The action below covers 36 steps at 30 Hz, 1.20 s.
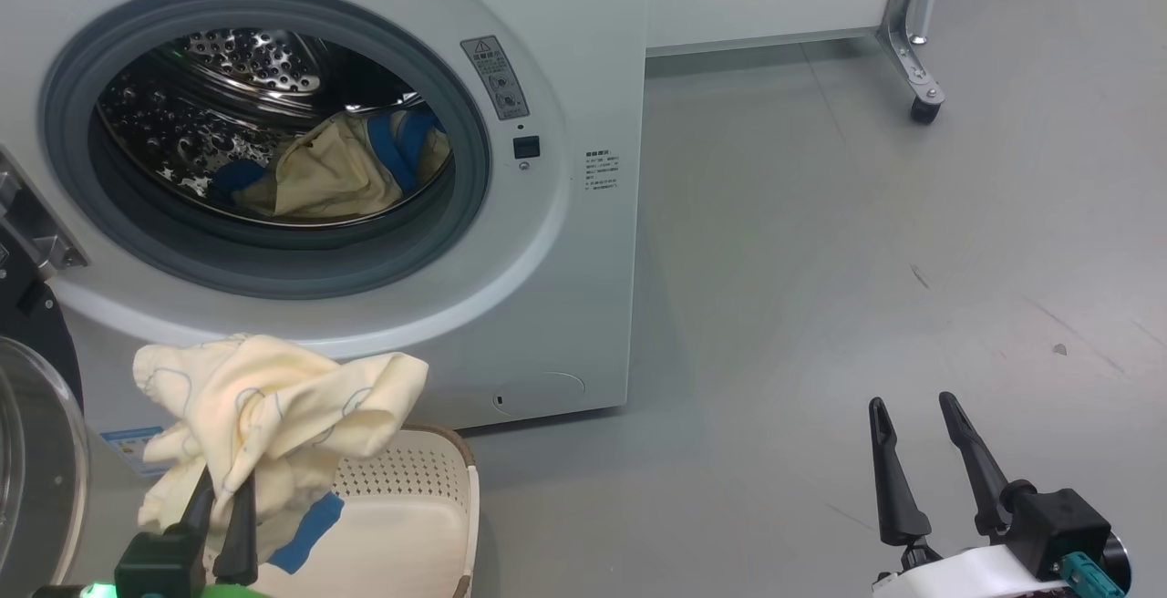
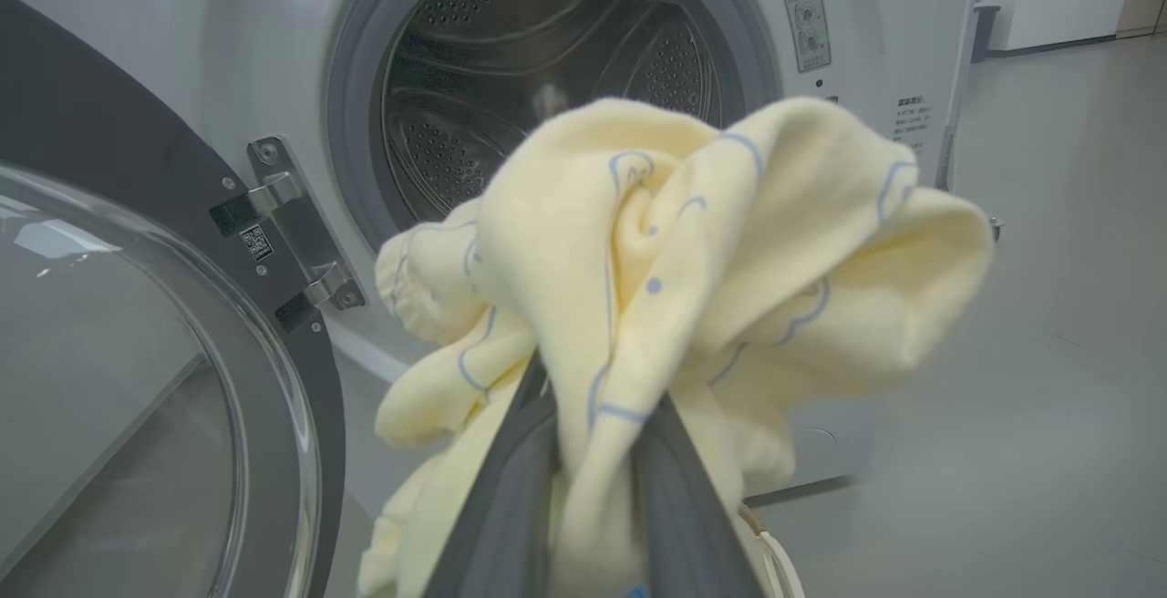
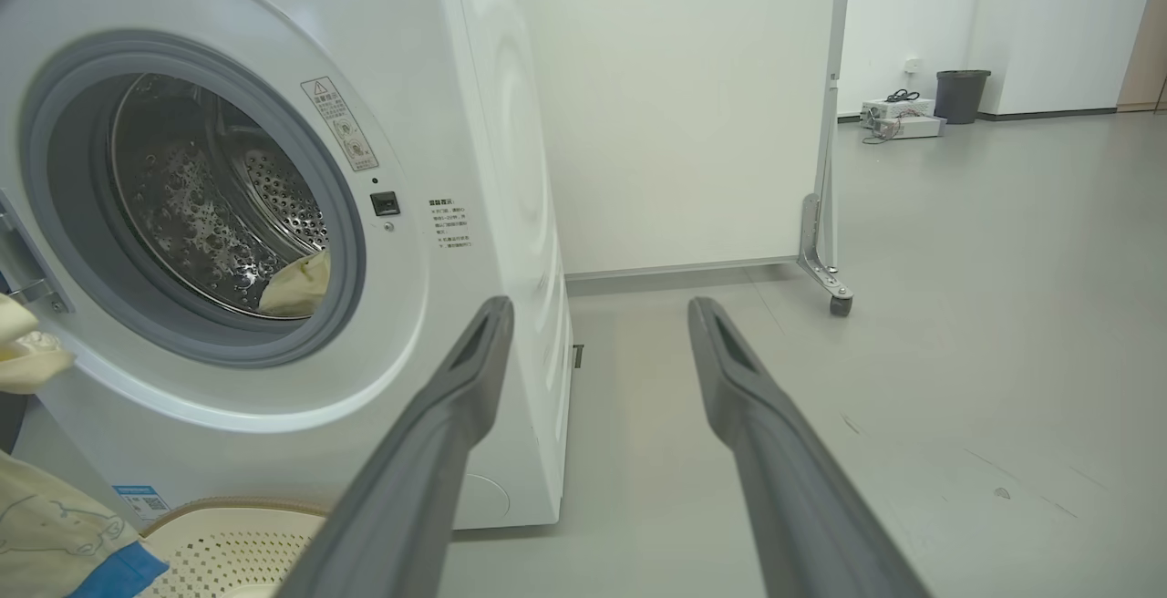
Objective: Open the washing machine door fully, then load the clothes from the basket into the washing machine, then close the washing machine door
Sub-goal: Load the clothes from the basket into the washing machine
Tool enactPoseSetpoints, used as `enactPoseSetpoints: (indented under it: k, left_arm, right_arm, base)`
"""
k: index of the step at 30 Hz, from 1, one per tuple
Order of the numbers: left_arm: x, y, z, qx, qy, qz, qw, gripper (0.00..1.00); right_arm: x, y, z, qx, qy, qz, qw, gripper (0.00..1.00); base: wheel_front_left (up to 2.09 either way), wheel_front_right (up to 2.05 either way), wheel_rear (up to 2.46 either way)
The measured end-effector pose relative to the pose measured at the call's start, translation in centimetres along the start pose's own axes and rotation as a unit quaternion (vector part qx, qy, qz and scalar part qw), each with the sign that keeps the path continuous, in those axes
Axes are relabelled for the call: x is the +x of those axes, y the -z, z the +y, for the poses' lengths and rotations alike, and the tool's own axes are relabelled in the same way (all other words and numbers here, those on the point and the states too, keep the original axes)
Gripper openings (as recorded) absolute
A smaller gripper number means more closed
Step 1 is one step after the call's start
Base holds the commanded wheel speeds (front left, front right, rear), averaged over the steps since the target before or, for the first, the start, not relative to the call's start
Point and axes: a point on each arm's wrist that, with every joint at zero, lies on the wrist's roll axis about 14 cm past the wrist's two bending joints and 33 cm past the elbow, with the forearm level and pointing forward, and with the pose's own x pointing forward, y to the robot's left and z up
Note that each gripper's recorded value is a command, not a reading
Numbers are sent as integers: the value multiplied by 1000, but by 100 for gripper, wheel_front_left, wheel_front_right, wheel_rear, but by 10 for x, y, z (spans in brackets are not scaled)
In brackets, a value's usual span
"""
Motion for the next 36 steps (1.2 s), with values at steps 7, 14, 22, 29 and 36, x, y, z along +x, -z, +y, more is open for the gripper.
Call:
enactPoseSetpoints:
  k: [7,14,22,29,36]
  left_arm:
    - [-2,0,2,-3,-6,3,1000,0]
    - [2,1,-2,-8,-1,5,1000,0]
    - [28,3,-10,-33,6,14,999,0]
    - [68,5,-23,-41,22,15,999,0]
    - [117,9,-37,-59,36,21,997,0]
  right_arm:
    - [1,-1,3,2,-3,-1,1000,100]
    - [5,3,5,6,-6,5,1000,100]
    - [13,11,5,12,-6,19,1000,100]
    - [25,18,-4,15,2,28,999,100]
    - [35,30,-18,16,21,43,999,100]
  base:
    - [0,0,0]
    - [0,0,0]
    - [0,0,0]
    - [0,0,0]
    - [0,0,0]
